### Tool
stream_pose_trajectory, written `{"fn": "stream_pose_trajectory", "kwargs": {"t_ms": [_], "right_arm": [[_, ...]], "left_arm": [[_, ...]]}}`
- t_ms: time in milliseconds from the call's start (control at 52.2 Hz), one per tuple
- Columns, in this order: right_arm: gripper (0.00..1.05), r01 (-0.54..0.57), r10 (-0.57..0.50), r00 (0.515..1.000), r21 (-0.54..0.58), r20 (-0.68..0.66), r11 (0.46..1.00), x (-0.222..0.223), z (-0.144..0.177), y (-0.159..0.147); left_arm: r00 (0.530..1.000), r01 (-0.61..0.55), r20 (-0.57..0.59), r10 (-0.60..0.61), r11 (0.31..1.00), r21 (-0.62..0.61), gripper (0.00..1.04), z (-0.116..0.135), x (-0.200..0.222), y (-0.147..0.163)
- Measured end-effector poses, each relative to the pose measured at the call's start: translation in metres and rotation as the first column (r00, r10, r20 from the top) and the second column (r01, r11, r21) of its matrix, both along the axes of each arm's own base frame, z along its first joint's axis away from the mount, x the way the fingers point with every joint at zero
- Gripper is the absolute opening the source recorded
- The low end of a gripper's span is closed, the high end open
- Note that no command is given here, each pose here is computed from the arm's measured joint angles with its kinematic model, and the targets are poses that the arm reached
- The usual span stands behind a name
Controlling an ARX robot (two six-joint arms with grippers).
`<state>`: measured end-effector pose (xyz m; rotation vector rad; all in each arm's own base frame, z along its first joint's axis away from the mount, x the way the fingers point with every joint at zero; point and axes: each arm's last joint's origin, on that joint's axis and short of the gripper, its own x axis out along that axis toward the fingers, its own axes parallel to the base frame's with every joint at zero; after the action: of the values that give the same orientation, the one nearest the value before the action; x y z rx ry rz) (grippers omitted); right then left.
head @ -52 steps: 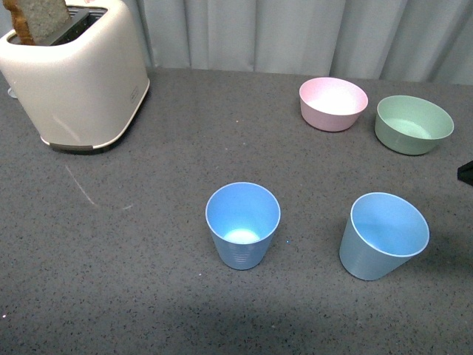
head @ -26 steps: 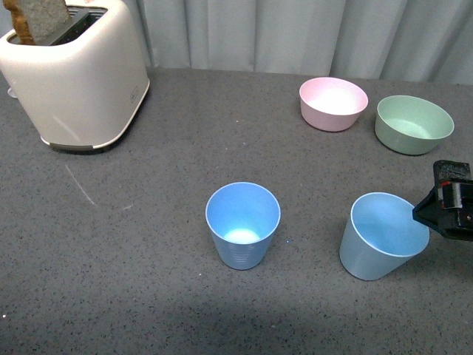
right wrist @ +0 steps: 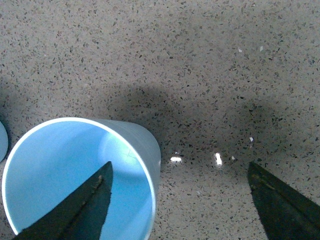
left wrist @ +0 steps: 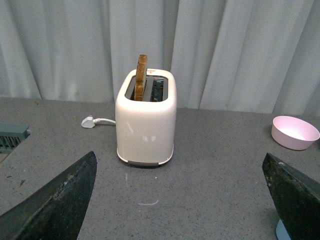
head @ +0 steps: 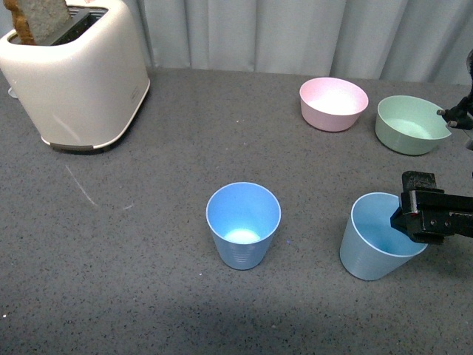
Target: Stack blue cups with both arms
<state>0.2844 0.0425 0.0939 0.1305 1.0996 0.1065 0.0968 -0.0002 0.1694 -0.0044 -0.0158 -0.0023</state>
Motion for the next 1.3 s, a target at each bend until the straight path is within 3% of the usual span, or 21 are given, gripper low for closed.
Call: {"fn": "stream_pose_trajectory", "kwargs": {"t_ms": [172,383,689,938,1034,1302], "right_arm": [[0.47,0.017,-0.017,0.999,-0.004,-0.029,1.0,0.002,-0.001,0.002],[0.03,0.039,-0.039,0.998,0.008,-0.051,0.999,0.004,-0.001,0.002],[0.01,0.045,-0.043,0.998,0.05,-0.044,0.998,0.005,0.006,0.0],[0.01,-0.02,-0.001,0.995,0.209,0.099,0.978,0.015,0.067,-0.001],[0.01,-0.099,0.066,0.989,0.251,0.134,0.963,0.019,0.086,0.014],[0.01,-0.235,0.206,0.97,0.271,0.133,0.933,0.028,0.09,0.068]], "left_arm": [[1.0,0.0,0.0,0.0,1.0,0.0,0.98,0.0,0.0,0.0],[1.0,0.0,0.0,0.0,1.0,0.0,0.98,0.0,0.0,0.0],[1.0,0.0,0.0,0.0,1.0,0.0,0.98,0.0,0.0,0.0],[1.0,0.0,0.0,0.0,1.0,0.0,0.98,0.0,0.0,0.0],[1.0,0.0,0.0,0.0,1.0,0.0,0.98,0.0,0.0,0.0],[1.0,0.0,0.0,0.0,1.0,0.0,0.98,0.0,0.0,0.0]]}}
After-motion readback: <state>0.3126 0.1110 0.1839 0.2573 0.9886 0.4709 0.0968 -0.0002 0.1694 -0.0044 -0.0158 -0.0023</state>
